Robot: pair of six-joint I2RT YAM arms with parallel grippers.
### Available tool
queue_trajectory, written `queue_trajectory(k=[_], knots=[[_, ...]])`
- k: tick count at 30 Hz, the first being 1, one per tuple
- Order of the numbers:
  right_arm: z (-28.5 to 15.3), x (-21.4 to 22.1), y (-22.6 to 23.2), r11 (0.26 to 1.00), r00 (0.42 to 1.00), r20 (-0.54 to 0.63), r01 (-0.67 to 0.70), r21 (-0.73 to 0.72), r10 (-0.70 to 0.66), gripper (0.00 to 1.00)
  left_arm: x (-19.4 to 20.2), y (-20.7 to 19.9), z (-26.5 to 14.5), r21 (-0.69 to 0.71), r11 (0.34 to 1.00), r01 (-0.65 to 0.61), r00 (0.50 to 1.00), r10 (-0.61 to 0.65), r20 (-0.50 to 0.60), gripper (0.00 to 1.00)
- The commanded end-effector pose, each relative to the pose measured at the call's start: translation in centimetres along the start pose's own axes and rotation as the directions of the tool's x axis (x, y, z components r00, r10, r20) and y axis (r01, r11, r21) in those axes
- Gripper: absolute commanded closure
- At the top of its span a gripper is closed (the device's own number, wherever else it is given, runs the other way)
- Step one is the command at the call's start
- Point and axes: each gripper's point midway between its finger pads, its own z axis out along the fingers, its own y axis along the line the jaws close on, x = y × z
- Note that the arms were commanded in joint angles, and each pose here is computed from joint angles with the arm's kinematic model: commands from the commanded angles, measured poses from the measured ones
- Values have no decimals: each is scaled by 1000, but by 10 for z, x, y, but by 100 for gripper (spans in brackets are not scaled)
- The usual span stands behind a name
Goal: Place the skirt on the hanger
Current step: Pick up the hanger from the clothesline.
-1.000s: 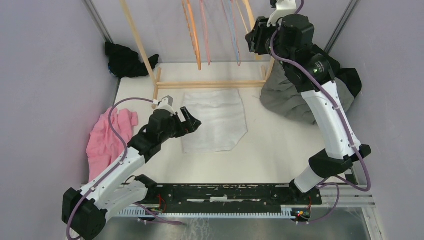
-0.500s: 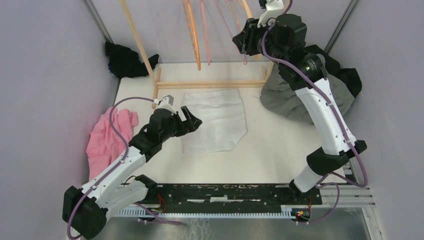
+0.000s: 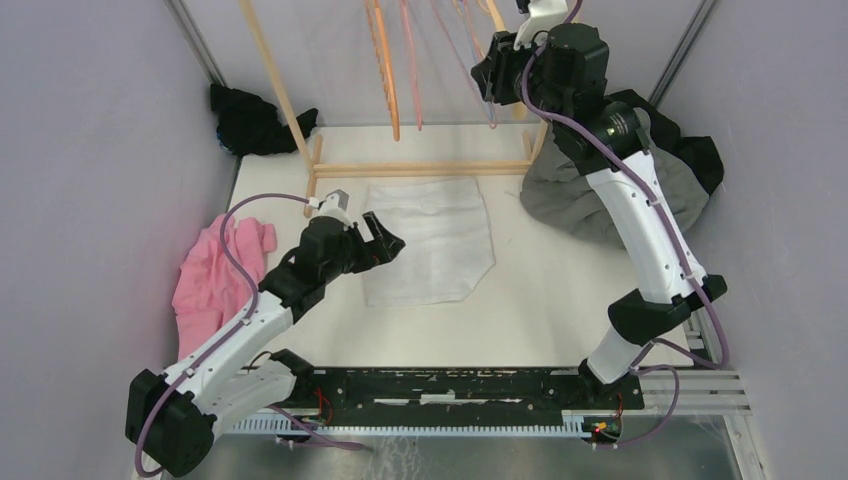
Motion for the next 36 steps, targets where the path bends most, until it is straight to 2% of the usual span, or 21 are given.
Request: queue_trajectory(k=[1, 12, 19, 26, 36], knots=[[12, -4, 3, 1000, 1000, 17, 8, -17, -8, 57, -8, -13, 1, 50, 999, -1, 1000, -1, 25, 1], [51, 28, -7, 999, 999, -36, -24, 41, 25, 64, -9, -12, 1, 41, 999, 1, 1000, -2, 27, 1], [51, 34, -11, 998, 999, -40, -23, 57, 25, 64, -7, -10, 1, 35, 999, -1, 1000, 0, 26, 1], [45, 32, 21, 991, 997, -47, -74, -114, 69, 58, -6, -8, 2, 31, 1000, -1, 1000, 0, 22, 1], [45, 23, 51, 953, 982, -28, -190, -236, 188, 53, -6, -10, 2, 41, 999, 0, 1000, -1, 24, 1]])
